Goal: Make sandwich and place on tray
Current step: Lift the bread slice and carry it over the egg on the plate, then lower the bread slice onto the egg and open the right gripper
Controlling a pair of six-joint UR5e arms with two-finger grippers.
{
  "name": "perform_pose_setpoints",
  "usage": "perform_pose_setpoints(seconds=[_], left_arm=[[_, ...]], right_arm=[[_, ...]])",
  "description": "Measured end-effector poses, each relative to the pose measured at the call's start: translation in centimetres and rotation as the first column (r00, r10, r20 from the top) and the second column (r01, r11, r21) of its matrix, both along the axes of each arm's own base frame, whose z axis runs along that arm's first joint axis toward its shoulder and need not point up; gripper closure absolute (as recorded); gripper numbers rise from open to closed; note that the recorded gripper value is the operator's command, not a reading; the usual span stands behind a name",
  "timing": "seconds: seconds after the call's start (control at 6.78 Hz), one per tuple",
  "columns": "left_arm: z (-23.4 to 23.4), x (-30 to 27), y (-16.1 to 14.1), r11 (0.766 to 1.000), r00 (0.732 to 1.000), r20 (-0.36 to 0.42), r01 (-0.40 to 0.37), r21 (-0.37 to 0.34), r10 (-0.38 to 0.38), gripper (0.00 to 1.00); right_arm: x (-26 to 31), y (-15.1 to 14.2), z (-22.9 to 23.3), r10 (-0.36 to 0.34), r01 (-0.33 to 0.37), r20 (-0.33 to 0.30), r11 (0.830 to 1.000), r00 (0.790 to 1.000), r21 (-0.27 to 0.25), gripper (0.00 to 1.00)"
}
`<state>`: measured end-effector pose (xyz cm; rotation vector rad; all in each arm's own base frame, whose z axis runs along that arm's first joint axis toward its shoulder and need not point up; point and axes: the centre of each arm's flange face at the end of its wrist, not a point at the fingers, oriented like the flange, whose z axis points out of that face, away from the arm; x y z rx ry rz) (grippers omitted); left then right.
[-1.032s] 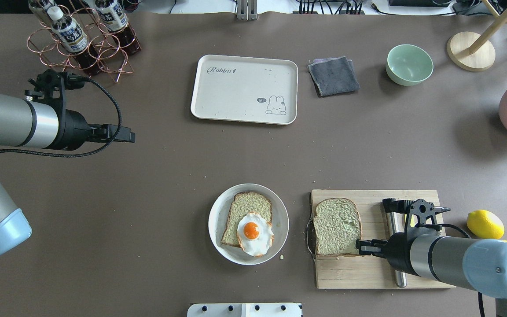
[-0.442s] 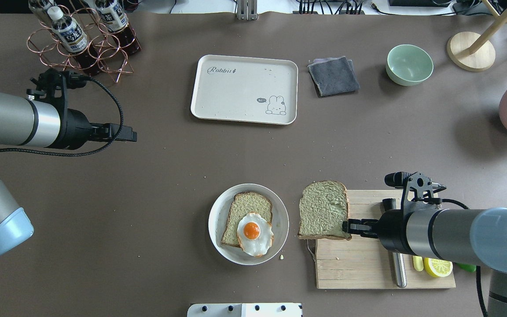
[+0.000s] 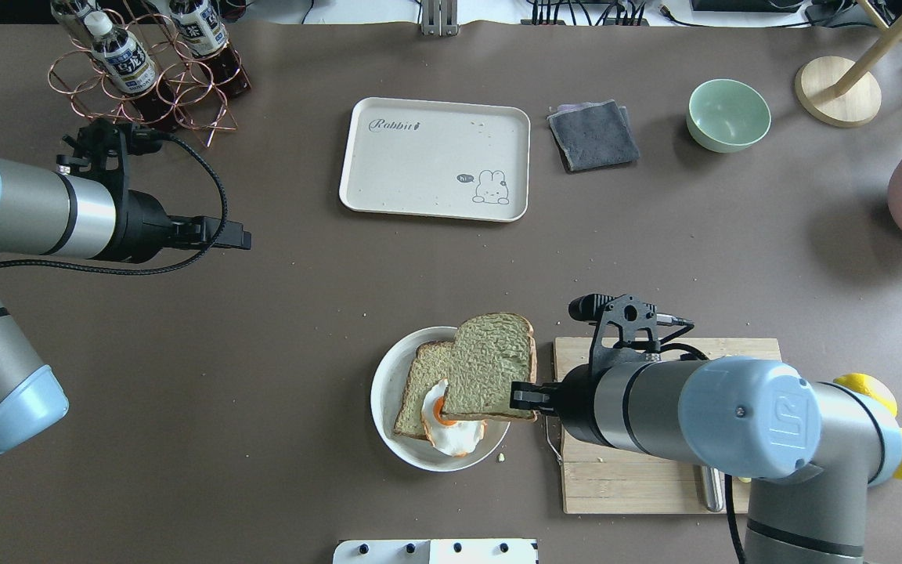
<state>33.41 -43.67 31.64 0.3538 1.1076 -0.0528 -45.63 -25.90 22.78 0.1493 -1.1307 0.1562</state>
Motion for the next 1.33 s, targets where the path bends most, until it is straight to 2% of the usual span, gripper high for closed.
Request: perform_pose_setpoints(seconds=[0.59, 1.18, 1.33], left_arm=[[-0.1, 0.0, -0.1, 1.000, 1.000, -0.001, 0.001, -0.001, -0.001, 0.01], [-0.4, 0.0, -0.1, 1.000, 1.000, -0.007, 0.002, 0.002, -0.002, 0.01], [-0.6, 0.1, -0.1, 1.000, 1.000, -0.009, 0.001, 0.004, -0.001, 0.01]], right_arm=[[-7.6, 0.7, -1.8, 0.013, -0.012, -0.034, 1.000, 0.999, 0.024, 1.00], [-9.4, 1.5, -0.1, 0.007, -0.005, -0.071, 1.000, 0.997, 0.026, 1.00], [-9.6, 1.9, 0.1, 0.009, -0.007, -0.074, 0.999, 0.997, 0.031, 0.58]])
